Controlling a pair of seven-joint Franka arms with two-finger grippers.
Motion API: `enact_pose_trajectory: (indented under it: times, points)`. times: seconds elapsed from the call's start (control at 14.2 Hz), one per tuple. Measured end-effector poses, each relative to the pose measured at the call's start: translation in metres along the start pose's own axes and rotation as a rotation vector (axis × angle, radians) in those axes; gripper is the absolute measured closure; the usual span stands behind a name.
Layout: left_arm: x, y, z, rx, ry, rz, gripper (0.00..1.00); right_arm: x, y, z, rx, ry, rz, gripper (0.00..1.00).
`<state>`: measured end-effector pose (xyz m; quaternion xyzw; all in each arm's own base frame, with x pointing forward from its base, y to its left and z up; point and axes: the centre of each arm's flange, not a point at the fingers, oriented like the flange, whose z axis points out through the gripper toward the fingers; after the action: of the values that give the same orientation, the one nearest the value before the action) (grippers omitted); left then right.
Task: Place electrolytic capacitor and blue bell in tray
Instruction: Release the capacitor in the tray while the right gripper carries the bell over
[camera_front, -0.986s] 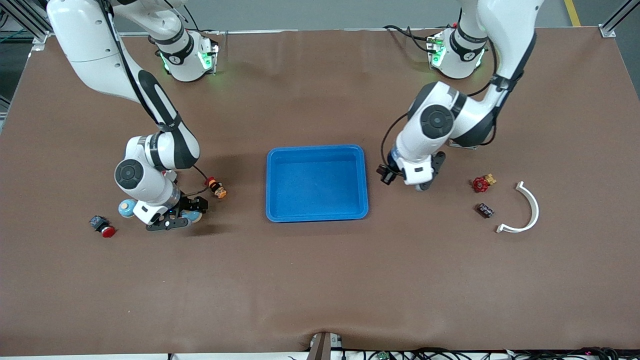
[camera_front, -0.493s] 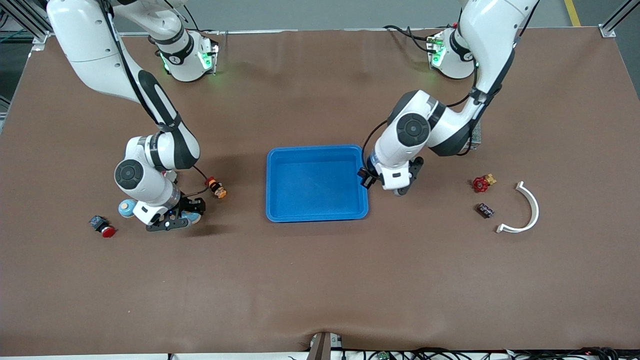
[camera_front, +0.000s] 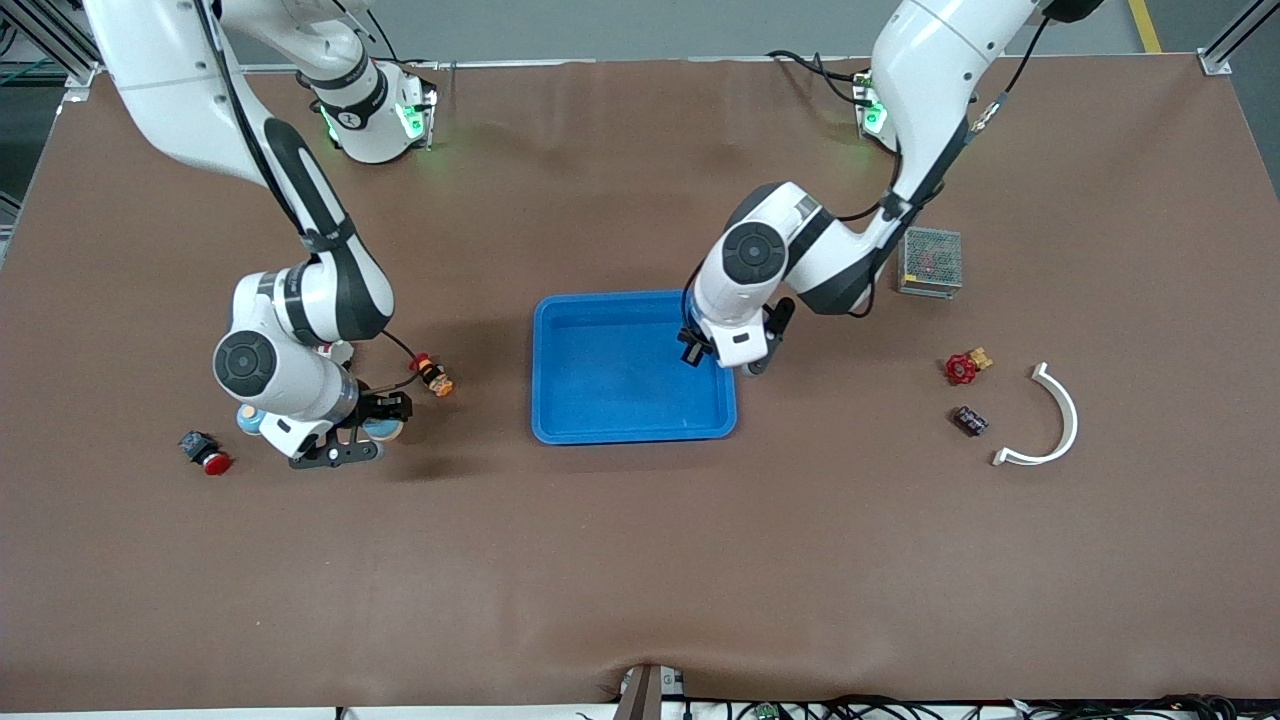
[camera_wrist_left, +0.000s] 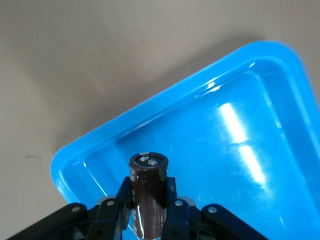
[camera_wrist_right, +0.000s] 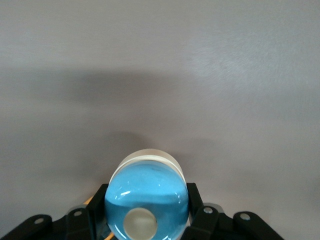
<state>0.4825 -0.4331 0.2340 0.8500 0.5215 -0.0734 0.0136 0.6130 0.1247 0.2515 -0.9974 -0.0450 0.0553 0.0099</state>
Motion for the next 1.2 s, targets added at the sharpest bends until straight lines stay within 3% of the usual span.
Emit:
enact_pose_trajectory:
  times: [0.28, 0.35, 0.85, 1.2]
  points:
    - [0.007, -0.002, 0.036, 0.053, 0.001, -0.025, 0.70, -0.021, -0.097, -0.044, -0.013, -0.014, 0.139, 0.35]
    - [0.009, -0.001, 0.041, 0.056, -0.001, -0.035, 0.65, -0.028, -0.123, -0.043, -0.017, -0.011, 0.170, 0.35]
    - [0.033, 0.032, -0.002, -0.039, 0.007, -0.073, 0.01, -0.074, -0.254, -0.030, 0.008, 0.065, 0.325, 0.35]
    - [0.097, 0.047, -0.046, -0.123, 0.181, -0.034, 0.00, -0.091, -0.296, 0.012, 0.028, 0.096, 0.337, 0.35]
